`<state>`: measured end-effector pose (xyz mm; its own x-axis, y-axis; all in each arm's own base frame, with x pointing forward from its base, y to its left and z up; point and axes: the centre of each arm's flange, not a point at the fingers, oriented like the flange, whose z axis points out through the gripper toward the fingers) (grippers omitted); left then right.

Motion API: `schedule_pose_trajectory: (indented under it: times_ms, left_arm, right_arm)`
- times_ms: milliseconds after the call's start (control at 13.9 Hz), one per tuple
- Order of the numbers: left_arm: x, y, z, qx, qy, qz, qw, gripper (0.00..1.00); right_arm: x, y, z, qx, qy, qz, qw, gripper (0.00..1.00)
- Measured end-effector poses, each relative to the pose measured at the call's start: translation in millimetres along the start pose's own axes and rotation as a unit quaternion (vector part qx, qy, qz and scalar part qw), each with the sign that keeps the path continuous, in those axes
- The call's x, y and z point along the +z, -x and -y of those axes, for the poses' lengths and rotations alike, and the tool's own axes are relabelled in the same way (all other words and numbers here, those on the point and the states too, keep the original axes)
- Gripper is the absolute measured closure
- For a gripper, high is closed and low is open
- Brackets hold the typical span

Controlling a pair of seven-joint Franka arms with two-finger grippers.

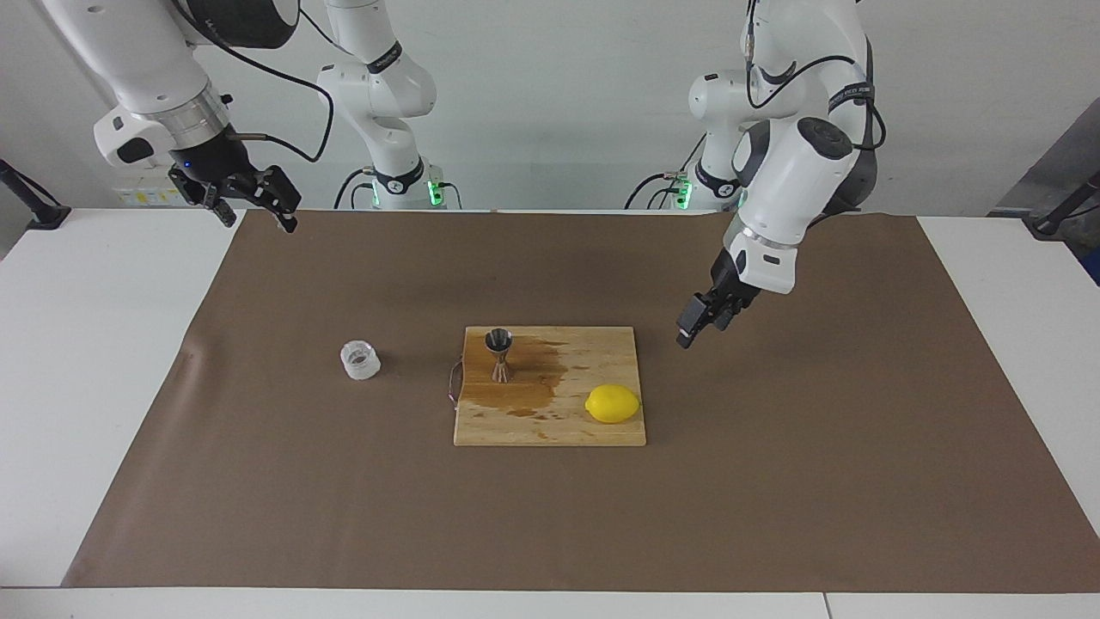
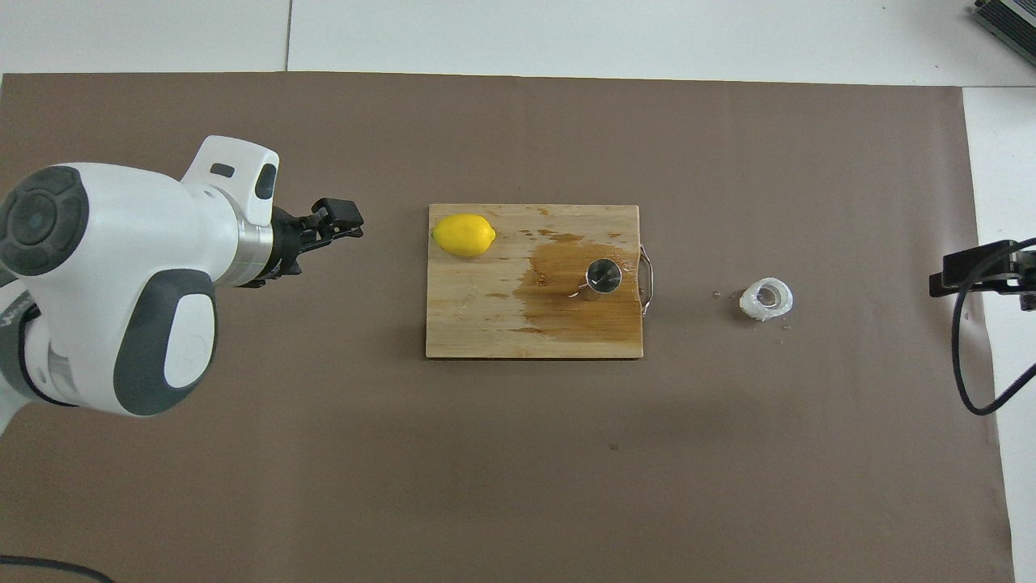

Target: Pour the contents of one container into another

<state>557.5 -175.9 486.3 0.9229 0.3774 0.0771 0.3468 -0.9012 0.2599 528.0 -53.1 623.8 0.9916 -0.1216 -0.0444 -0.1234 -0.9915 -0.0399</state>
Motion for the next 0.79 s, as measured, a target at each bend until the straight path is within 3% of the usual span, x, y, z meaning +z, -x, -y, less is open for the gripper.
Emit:
schedule_pose_trajectory:
  times_ms: [144, 432, 648, 792]
  left_arm:
    - [-14, -7, 18, 0.034, -0.011, 0.002, 0.999, 0.0]
    - [-27, -15, 39, 0.087, -0.043, 0.01, 0.995, 0.0]
    - [-50, -21, 42, 0.116, -0.065, 0.017, 0.991, 0.0]
    - [-70, -32, 57, 0.137, -0.073, 0.026, 0.987, 0.0]
  right_arm:
    - [-1, 1, -5, -0.082, 0.0, -0.001, 0.997, 0.0]
    - [24, 1, -18, -0.229, -0.035, -0.013, 0.973, 0.0]
    - [50, -1, -28, -0.358, -0.039, -0.035, 0.932, 0.0]
    - [70, -2, -34, -0.431, -0.066, -0.05, 0.899, 0.0]
